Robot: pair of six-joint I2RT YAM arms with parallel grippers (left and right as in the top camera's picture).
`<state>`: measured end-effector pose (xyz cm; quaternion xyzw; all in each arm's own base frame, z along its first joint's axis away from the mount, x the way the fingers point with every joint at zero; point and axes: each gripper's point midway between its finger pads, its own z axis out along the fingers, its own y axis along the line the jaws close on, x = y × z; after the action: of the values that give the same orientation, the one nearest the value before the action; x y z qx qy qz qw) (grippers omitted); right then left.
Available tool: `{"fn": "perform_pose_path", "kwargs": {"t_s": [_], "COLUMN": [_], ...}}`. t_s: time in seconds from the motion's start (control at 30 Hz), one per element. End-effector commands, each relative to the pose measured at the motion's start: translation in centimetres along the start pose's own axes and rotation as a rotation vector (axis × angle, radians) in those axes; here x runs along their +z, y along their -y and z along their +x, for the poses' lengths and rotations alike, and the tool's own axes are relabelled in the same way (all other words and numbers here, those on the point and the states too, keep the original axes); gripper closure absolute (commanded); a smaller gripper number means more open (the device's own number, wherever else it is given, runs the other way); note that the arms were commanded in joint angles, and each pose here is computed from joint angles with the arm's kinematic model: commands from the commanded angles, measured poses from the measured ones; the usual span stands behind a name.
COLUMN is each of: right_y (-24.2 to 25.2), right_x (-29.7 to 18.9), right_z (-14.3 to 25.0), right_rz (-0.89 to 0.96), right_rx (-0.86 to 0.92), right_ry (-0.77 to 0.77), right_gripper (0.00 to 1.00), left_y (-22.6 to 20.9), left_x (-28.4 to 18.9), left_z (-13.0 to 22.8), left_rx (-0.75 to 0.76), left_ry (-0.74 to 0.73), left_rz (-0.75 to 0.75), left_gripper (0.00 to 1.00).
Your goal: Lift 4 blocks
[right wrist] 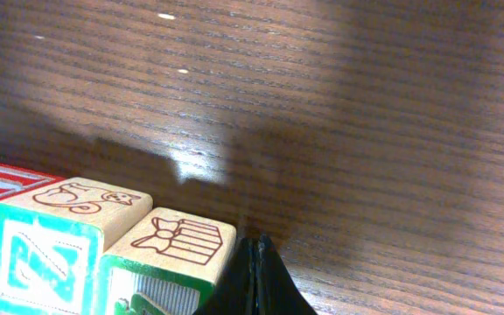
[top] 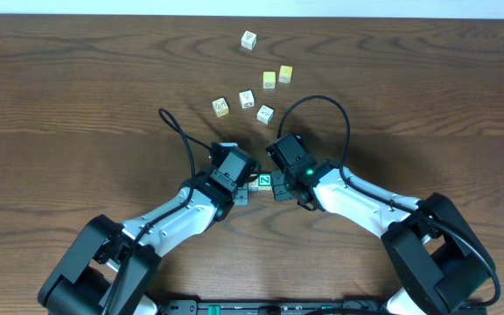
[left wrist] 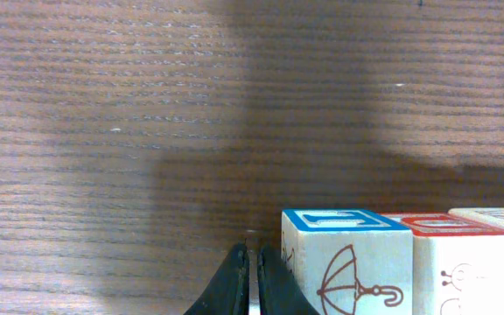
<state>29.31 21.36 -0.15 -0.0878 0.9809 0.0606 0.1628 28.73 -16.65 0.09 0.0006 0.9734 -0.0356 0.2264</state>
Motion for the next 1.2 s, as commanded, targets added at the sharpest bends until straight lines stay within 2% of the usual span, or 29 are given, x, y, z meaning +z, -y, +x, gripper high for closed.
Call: {"fn": "perform_pose_path", "kwargs": {"t_s": [0.0,0.27,0.77,0.97,1.17], "right_y": [-0.8,0.1,1.7,3.2,5.1], "right_x": [0.0,0.0,0.0,0.0,-0.1], "right_z": [-0.5,-0.8,-0.8,-1.3,-1.9], "right_rz": [-0.037,0.013,0.062,0.079,0.106], "right_rx": [-0.013,-0.047,-0.061,-0.035,-0.004], "right_ry": [-0.003,0.016,0.004,0.001,0.007], "right_gripper": [0.99,0.99,0.99,0.99,0.99], "left_y": [1.1,-0.5,-1.1,-3.1,-6.4], "left_x": [-1.2,-1.2,-1.3,-1.4,-2.4], "left_z": [-2.1,-2.7,-2.7,-3.1,-5.4], "left_rx": [0.009,0.040,0.068,0.044,-0.012], "left_ry": [0.064,0.101,0.096,0.085,0.144], "left_rz": [0.022,-0.068,-0.089,-0.130,-0.200], "left_gripper": [0.93,0.93,0.93,0.93,0.93]}}
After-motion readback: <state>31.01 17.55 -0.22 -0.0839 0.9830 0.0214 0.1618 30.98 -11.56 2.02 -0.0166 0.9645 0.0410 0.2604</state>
